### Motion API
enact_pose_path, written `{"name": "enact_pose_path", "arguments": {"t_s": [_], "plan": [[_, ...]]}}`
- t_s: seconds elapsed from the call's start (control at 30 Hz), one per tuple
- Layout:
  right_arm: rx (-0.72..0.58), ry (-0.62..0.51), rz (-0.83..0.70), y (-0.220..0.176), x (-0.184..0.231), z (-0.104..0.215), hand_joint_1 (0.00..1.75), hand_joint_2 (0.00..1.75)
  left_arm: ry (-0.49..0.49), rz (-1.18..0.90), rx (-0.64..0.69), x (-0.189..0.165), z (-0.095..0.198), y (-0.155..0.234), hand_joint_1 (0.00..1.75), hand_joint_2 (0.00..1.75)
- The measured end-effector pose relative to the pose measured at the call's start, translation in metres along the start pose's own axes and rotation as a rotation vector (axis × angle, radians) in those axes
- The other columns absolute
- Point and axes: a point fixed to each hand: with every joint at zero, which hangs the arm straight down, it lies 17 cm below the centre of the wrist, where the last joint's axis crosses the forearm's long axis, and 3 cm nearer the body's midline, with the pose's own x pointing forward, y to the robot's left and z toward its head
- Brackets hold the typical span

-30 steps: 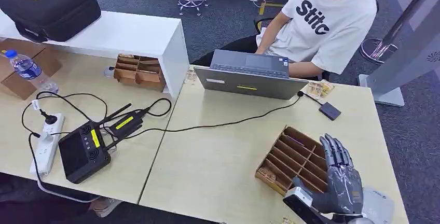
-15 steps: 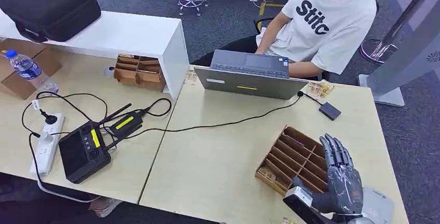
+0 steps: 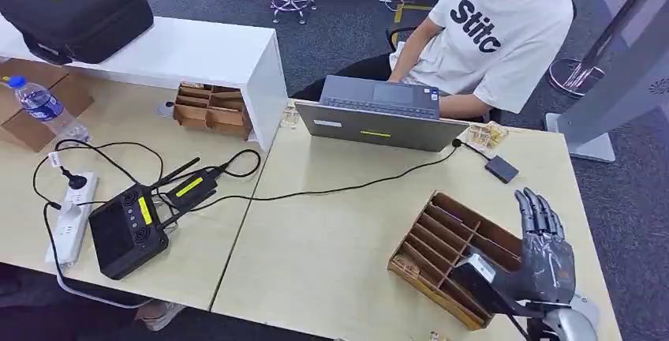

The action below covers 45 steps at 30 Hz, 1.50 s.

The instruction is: Pass the card to the sensor for recognition and then transmit it.

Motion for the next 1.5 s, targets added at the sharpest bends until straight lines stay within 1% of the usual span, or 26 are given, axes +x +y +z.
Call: {"name": "enact_pose_path", "arguments": {"t_s": [0.37, 1.5], "plan": [[0.012, 0.044, 0.006, 0.005, -0.020, 0.000, 0.00, 1.75, 0.000, 0.000, 0.001, 0.000, 0.000, 0.001, 0.00, 1.75], [0.022, 0.048, 0.006, 0.009, -0.023, 0.000, 0.00, 1.75, 0.000, -0.001, 0.001, 0.000, 0.000, 0.001, 0.00, 1.75]]}}
